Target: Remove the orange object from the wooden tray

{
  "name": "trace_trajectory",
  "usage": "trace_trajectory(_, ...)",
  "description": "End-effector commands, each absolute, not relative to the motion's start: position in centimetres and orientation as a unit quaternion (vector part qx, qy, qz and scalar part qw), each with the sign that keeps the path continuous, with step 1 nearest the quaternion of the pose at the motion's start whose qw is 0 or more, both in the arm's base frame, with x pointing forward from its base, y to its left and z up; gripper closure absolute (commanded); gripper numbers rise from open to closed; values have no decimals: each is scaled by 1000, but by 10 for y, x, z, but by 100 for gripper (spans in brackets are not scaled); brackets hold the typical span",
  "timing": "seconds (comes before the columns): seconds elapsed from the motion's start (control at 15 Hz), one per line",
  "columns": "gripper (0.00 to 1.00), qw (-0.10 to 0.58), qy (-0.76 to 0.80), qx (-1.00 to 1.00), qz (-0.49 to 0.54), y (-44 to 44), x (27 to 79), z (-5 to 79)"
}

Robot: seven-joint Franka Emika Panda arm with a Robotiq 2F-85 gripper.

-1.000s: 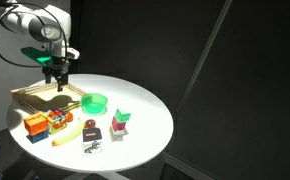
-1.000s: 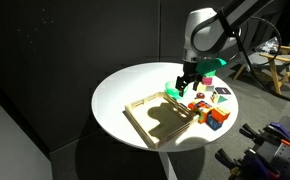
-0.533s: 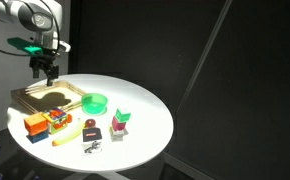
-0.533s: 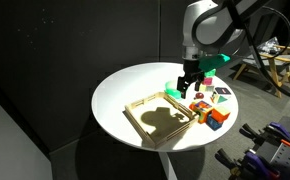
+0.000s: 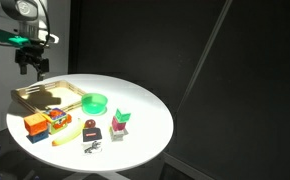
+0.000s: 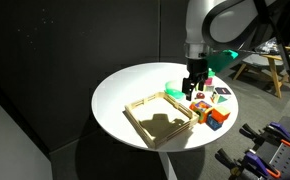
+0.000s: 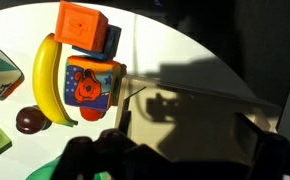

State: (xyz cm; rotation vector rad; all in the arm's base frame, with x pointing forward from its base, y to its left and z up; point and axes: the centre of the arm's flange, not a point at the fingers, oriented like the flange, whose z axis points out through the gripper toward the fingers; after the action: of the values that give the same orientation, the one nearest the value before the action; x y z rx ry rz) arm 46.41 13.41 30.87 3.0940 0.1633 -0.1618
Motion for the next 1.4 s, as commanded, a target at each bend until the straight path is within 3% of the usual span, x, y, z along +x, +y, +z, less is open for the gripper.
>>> trace_trajectory(0.0, 0, 36, 60, 997, -24, 135, 439, 330)
trace_trajectory(1.33, 0, -22, 4, 1000, 1, 143, 413, 364)
